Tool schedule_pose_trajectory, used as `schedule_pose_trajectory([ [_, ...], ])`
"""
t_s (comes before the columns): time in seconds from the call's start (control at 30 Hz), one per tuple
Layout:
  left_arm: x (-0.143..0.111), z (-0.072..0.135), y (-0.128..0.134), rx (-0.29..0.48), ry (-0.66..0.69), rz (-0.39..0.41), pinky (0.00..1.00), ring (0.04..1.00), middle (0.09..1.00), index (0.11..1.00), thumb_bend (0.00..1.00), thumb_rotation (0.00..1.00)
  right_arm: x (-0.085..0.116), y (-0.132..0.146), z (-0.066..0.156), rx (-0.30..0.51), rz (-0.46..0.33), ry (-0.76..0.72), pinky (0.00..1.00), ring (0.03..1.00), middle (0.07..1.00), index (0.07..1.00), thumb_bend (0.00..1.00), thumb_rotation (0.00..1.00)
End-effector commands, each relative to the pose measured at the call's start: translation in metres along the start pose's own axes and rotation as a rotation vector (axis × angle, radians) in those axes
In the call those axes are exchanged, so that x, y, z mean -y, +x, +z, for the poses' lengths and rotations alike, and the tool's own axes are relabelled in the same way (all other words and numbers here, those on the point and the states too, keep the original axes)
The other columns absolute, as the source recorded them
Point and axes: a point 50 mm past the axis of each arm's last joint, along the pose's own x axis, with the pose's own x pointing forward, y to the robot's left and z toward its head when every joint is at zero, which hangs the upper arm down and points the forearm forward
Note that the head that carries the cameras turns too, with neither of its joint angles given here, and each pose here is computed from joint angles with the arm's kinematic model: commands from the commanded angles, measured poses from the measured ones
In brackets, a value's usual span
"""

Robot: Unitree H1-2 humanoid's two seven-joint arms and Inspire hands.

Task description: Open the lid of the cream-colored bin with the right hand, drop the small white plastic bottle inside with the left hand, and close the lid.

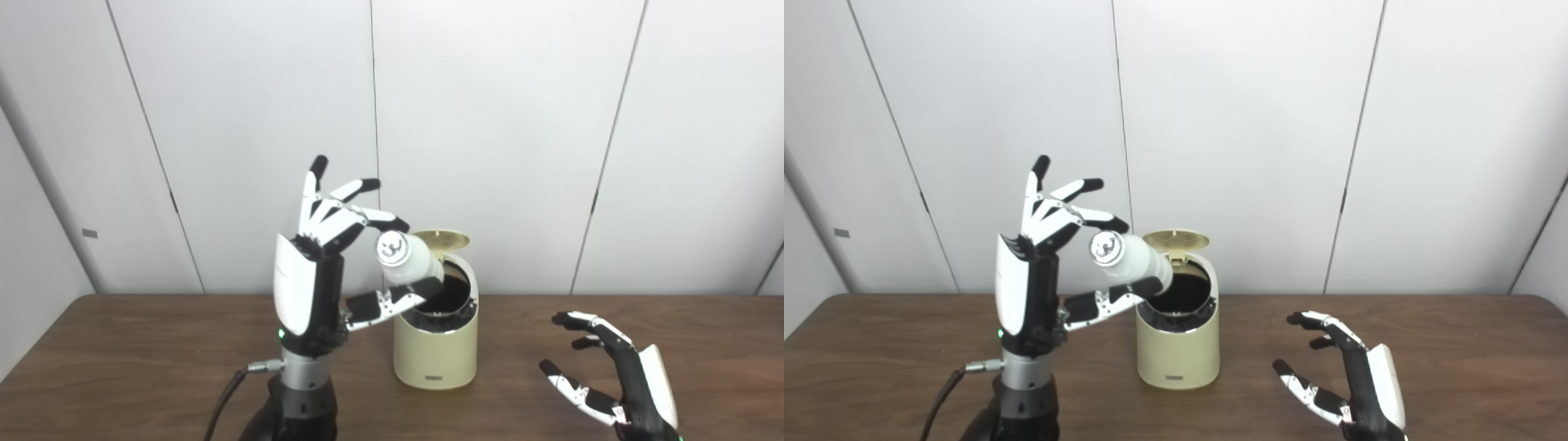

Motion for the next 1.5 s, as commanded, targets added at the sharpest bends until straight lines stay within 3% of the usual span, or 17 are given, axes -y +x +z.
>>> schedule_pose_trajectory([
  [0.0, 0.000, -0.001, 0.011, 0.061, 0.009, 0.014, 1.00, 0.761, 0.453, 0.520, 0.52, 0.00, 0.003, 0.014, 0.012, 0.075, -0.039, 0.017, 0.56, 0.697, 0.720, 0.630, 0.26, 0.02],
  [0.17, 0.009, -0.004, 0.002, 0.085, 0.038, -0.020, 1.00, 0.752, 0.460, 0.512, 0.52, 0.00, 0.000, 0.013, 0.011, 0.081, -0.035, 0.030, 0.57, 0.704, 0.720, 0.656, 0.28, 0.00],
  [0.33, 0.026, -0.017, -0.008, 0.101, 0.066, -0.040, 1.00, 0.730, 0.465, 0.505, 0.52, 0.00, -0.002, 0.011, 0.011, 0.079, -0.038, 0.023, 0.57, 0.707, 0.724, 0.670, 0.28, 0.00],
  [0.6, 0.046, -0.046, -0.024, 0.210, 0.170, -0.129, 1.00, 0.744, 0.473, 0.498, 0.52, 0.00, -0.003, 0.009, 0.012, 0.076, -0.041, 0.032, 0.57, 0.705, 0.722, 0.651, 0.28, 0.08],
  [0.87, 0.055, -0.065, -0.033, 0.232, 0.191, -0.177, 1.00, 0.744, 0.479, 0.489, 0.52, 0.00, -0.004, 0.008, 0.015, 0.079, -0.047, 0.010, 0.57, 0.708, 0.723, 0.661, 0.28, 0.07],
  [1.47, 0.050, -0.068, -0.011, 0.259, 0.189, -0.158, 1.00, 0.751, 0.472, 0.500, 0.52, 0.00, -0.005, 0.008, 0.008, 0.074, -0.049, 0.008, 0.58, 0.713, 0.731, 0.686, 0.29, 0.03],
])
